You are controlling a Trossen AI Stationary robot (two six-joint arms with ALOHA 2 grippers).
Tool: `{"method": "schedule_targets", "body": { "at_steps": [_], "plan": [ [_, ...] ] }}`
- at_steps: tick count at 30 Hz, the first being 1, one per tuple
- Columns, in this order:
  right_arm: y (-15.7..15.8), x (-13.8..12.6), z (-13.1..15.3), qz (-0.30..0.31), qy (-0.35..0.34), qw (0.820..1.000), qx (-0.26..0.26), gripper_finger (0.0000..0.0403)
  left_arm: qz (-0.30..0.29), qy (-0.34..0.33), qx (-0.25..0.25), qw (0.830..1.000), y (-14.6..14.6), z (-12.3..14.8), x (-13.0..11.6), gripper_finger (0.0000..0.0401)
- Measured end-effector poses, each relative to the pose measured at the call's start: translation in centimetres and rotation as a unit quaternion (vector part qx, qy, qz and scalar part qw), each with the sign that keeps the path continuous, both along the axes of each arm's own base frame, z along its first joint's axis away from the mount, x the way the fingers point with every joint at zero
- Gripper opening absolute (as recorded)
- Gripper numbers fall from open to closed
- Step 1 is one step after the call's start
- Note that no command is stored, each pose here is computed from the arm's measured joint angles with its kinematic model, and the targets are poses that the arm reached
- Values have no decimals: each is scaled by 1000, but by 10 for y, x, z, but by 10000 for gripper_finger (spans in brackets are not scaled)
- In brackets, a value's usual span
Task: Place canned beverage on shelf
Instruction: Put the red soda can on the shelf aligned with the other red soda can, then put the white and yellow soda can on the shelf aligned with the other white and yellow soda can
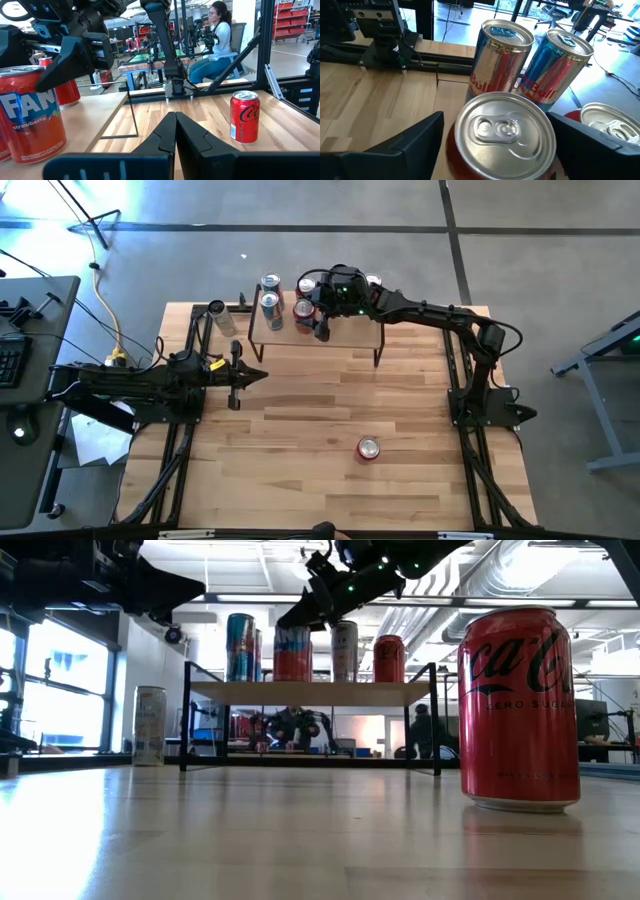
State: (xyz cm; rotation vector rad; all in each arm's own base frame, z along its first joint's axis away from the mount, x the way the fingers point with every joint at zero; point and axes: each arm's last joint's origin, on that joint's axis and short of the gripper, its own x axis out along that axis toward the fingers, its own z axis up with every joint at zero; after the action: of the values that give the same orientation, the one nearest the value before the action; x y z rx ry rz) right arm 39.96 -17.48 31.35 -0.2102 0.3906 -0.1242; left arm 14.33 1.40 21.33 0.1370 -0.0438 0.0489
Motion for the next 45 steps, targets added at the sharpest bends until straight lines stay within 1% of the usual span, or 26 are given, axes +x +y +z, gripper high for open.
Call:
{"method": "schedule_targets", "body": {
  "at_steps": [6, 9, 16, 19, 22, 24, 27, 29, 31, 34, 36, 37, 38, 41, 43, 45],
  "plan": [
    [0, 0, 0, -1, -3, 1000, 2, 358, 0, 0, -1, 1000, 0, 0, 0, 0],
    [-1, 1, 3, -15, -14, 1000, 2, 359, 0, 0, -1, 1000, 0, 0, 0, 0],
    [2, 1, 7, -14, -26, 1000, -4, 360, 0, 0, -1, 1000, 0, 0, 0, 0],
    [10, -2, 16, -5, -31, 999, -10, 360, 0, 0, -1, 1000, 0, 0, 0, 0],
    [25, -8, 30, 11, -26, 999, -28, 359, 0, -1, -1, 1000, 0, 0, 0, 0],
    [36, -14, 40, 0, -22, 999, -38, 352, 3, -6, -5, 1000, 0, 1, 0, 0],
    [50, -22, 50, -19, -5, 998, -55, 315, 25, 2, -5, 1000, 2, 7, 1, 0],
    [58, -24, 51, -23, 3, 997, -73, 271, 34, 14, 9, 999, 3, 16, 2, 0],
    [65, -26, 48, -24, 16, 996, -83, 213, 39, 30, 16, 999, 4, 27, 2, 0],
    [72, -30, 39, -14, 18, 996, -87, 111, 51, 62, 30, 996, 8, 49, 1, 0],
    [78, -35, 32, -4, 10, 996, -92, 42, 75, 86, 32, 993, 11, 67, -3, 0],
    [81, -38, 28, 1, 3, 996, -94, 22, 89, 96, 30, 991, 12, 77, -6, 0],
    [84, -42, 24, 7, -2, 996, -94, 13, 103, 108, 27, 989, 13, 87, -10, 0],
    [96, -57, 13, 14, -20, 996, -86, 31, 151, 148, 12, 977, 17, 114, -22, 0],
    [106, -69, 7, 22, -38, 996, -84, 36, 184, 181, 5, 966, 20, 129, -28, 0],
    [117, -81, 2, 32, -50, 995, -79, 32, 213, 217, -6, 953, 22, 141, -32, 0]
  ]
}}
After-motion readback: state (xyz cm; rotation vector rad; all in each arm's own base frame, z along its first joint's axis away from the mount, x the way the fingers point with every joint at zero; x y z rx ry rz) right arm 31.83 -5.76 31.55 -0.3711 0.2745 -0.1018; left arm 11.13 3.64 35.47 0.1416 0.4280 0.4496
